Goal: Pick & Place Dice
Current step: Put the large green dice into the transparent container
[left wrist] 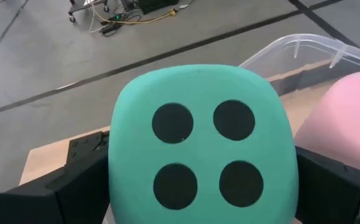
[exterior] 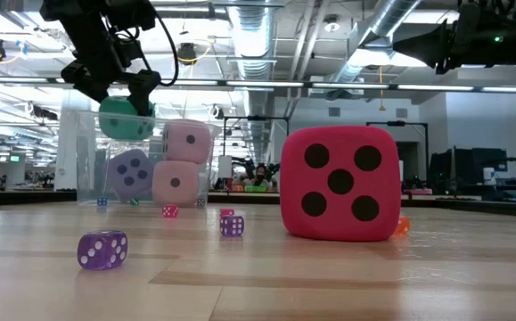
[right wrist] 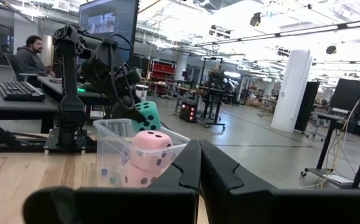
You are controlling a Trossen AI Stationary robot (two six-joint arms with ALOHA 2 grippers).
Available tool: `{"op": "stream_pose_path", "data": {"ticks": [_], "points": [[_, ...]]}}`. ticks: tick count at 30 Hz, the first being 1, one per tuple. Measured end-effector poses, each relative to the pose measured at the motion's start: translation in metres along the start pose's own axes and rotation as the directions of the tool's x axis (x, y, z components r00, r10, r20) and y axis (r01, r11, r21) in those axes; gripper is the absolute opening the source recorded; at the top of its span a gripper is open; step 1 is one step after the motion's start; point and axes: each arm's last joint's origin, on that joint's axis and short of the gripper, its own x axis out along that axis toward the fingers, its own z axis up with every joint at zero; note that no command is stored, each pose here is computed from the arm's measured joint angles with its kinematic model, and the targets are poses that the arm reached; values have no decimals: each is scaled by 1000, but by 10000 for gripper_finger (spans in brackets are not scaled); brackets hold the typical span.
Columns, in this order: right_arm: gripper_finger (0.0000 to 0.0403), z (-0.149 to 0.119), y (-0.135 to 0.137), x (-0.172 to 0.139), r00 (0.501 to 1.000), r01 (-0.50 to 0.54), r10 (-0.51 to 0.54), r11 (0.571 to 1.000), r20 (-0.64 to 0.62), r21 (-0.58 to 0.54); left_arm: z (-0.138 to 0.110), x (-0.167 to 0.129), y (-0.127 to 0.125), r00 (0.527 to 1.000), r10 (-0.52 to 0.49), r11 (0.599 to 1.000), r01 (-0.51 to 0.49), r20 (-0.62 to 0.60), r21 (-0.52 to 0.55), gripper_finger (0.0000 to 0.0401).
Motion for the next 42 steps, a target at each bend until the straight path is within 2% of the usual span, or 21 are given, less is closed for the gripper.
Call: {"op": "stream_pose_path", "data": {"ticks": [20, 42], "points": [[0, 1, 0, 0, 1000, 2, -2, 1000, 8, -2, 2, 0, -2, 1000, -12, 999, 11, 17, 53, 400], [0, 1, 0, 0, 1000, 1, -1, 1000, 7, 0, 3, 0, -3, 1000, -18, 999, 17, 25, 37, 400]]}}
